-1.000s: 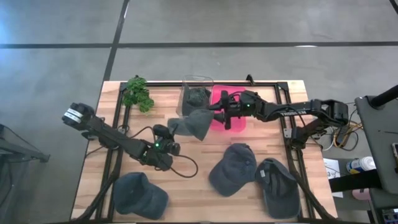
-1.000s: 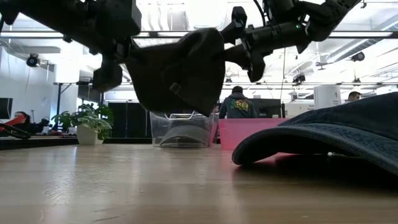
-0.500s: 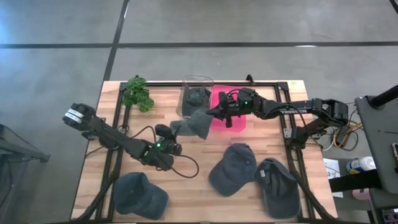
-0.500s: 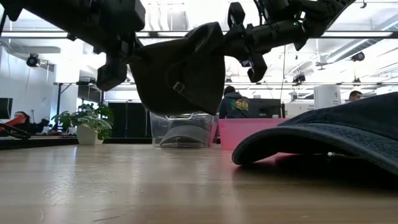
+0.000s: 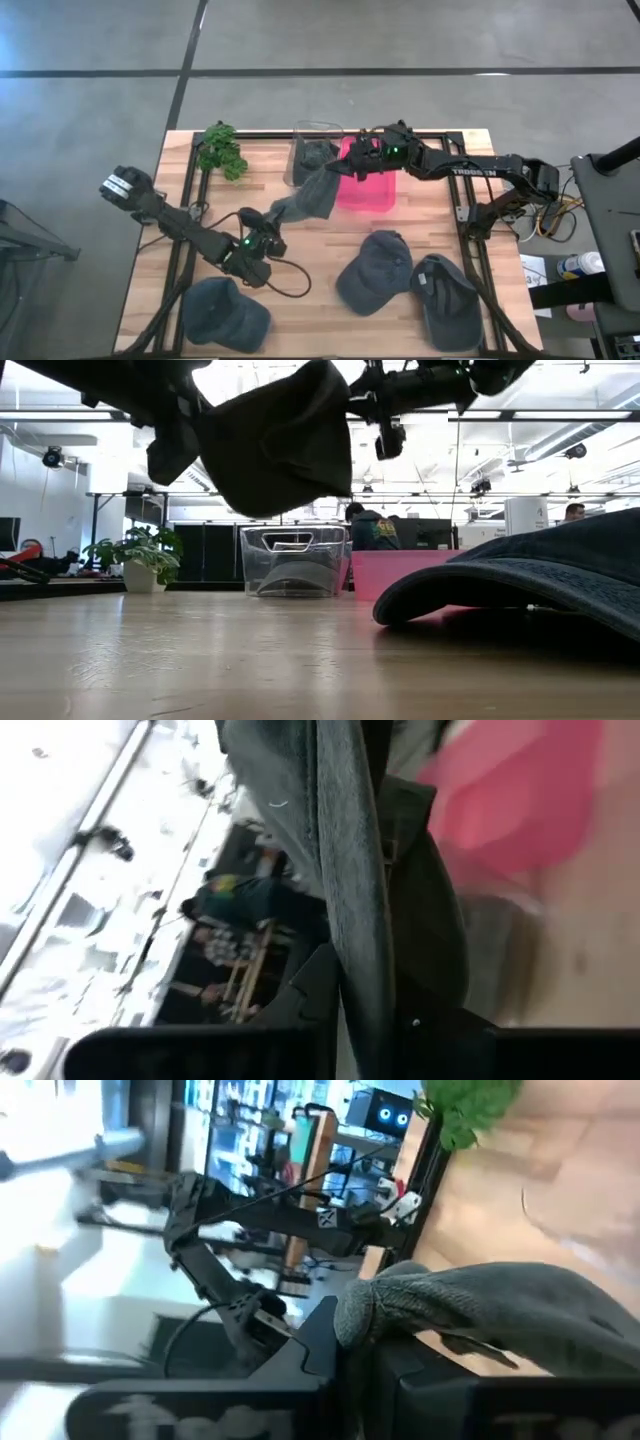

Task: Pick & Place hat
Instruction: Put the black cap into the transparent bin

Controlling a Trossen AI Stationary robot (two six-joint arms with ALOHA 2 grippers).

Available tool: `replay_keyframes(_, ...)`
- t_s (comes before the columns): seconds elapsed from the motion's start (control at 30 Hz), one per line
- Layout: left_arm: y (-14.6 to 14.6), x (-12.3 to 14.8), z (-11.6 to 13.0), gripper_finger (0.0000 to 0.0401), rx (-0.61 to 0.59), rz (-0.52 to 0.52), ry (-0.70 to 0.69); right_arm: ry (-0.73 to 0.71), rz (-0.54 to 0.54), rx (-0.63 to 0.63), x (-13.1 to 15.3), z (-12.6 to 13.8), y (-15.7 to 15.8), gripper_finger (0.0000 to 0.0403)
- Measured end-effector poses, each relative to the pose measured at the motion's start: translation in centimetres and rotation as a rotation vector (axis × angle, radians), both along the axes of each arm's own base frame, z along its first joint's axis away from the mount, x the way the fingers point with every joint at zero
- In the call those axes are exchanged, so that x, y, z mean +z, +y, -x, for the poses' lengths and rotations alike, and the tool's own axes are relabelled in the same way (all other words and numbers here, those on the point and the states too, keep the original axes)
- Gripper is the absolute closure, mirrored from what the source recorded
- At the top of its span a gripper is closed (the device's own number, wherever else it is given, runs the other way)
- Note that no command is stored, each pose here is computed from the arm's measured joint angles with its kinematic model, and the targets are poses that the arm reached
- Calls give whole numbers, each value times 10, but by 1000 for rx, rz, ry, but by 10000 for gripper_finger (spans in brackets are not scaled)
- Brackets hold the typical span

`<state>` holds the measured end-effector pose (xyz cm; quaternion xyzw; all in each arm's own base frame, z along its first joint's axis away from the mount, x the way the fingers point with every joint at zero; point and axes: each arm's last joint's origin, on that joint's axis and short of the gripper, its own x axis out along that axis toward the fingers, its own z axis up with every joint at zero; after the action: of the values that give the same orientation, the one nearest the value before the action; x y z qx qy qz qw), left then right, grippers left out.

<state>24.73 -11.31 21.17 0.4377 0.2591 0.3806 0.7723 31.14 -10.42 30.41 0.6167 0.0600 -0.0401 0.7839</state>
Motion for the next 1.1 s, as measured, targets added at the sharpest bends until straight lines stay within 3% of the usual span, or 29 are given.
replay_keyframes(0.1,0,1,3,361,63,-39,-43,17,146,36,20,0,-6,389)
replay_keyframes(0.2,-3,1,4,361,53,-38,-51,52,305,86,41,2,-11,390)
replay_keyframes(0.37,-9,1,6,360,6,60,-140,95,509,106,74,12,-25,390)
replay_keyframes(0.47,-13,3,6,363,-153,314,-189,89,614,106,88,21,-38,390)
replay_keyframes(0.6,-19,8,6,366,-334,811,-269,43,689,155,95,31,-52,390)
replay_keyframes(0.67,-21,8,6,366,-363,1014,-288,35,729,175,93,34,-56,390)
replay_keyframes(0.8,-26,4,8,366,-353,1317,-263,16,754,265,79,27,-67,390)
replay_keyframes(0.93,-29,-3,10,366,-341,1495,-201,17,801,379,52,1,-79,390)
replay_keyframes(1.1,-33,-2,12,366,-322,1589,-214,21,871,433,35,-33,-102,390)
